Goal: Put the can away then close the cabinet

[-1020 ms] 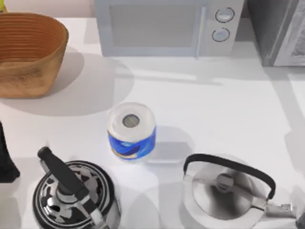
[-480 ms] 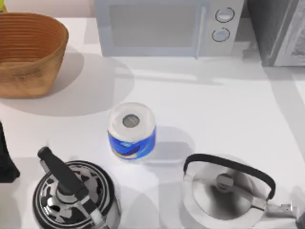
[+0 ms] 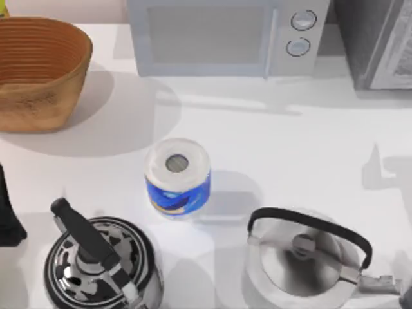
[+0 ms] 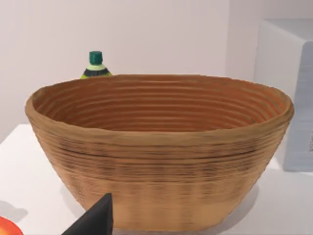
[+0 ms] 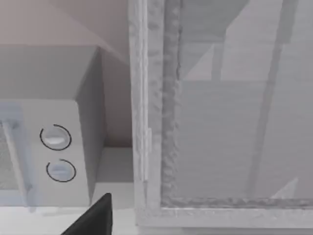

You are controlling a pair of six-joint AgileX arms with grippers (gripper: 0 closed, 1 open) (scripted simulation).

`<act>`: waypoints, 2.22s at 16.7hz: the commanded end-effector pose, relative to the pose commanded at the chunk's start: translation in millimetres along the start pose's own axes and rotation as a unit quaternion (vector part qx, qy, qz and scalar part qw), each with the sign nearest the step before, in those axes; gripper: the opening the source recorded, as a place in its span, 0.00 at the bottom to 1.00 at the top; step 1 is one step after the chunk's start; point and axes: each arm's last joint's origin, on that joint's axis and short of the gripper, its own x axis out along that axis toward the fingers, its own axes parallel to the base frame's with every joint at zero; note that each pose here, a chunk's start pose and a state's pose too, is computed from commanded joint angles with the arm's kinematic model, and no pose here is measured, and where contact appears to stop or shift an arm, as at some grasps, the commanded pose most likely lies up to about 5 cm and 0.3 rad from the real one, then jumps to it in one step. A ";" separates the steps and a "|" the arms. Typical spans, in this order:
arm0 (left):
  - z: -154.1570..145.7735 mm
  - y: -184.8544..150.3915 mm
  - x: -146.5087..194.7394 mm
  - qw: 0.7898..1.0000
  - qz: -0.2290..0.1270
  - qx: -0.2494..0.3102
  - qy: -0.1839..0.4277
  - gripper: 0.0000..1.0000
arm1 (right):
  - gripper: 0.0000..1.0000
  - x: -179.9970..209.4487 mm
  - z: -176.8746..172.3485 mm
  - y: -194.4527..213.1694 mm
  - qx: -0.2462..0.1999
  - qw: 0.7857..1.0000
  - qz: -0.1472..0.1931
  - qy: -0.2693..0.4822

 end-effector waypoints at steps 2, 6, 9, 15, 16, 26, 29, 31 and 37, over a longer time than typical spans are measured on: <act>0.0 0.0 0.0 1.000 0.000 0.000 0.000 1.00 | 1.00 -11.0 -48.1 -0.2 0.001 1.000 0.011 -0.012; 0.0 0.0 0.0 1.000 0.000 0.000 0.000 1.00 | 1.00 -17.0 -113.6 -0.8 0.002 0.999 0.019 -0.047; 0.0 0.0 0.0 1.000 0.000 0.000 0.000 1.00 | 1.00 -15.2 -136.5 -1.7 0.003 0.998 0.016 -0.063; 0.0 0.0 0.0 1.000 0.000 0.000 0.000 1.00 | 1.00 -14.6 -139.4 -1.4 0.003 0.998 0.017 -0.062; 0.0 0.0 0.0 1.000 0.000 0.000 0.000 1.00 | 1.00 -14.6 -139.3 -1.5 0.003 0.998 0.017 -0.063; 0.0 0.0 0.0 1.000 0.000 0.000 0.000 1.00 | 1.00 7.1 -58.2 -41.0 -0.051 0.986 0.031 -0.154; 0.0 0.0 0.0 1.000 0.000 0.000 0.000 1.00 | 1.00 28.4 -46.9 -78.3 -0.071 0.985 0.025 -0.155; 0.0 0.0 0.0 1.000 0.000 0.000 0.000 1.00 | 1.00 39.4 -50.4 -109.6 -0.078 0.986 0.018 -0.146; 0.0 0.0 0.0 1.000 0.000 0.000 0.000 1.00 | 1.00 43.2 -100.1 -186.5 -0.047 0.994 0.008 -0.098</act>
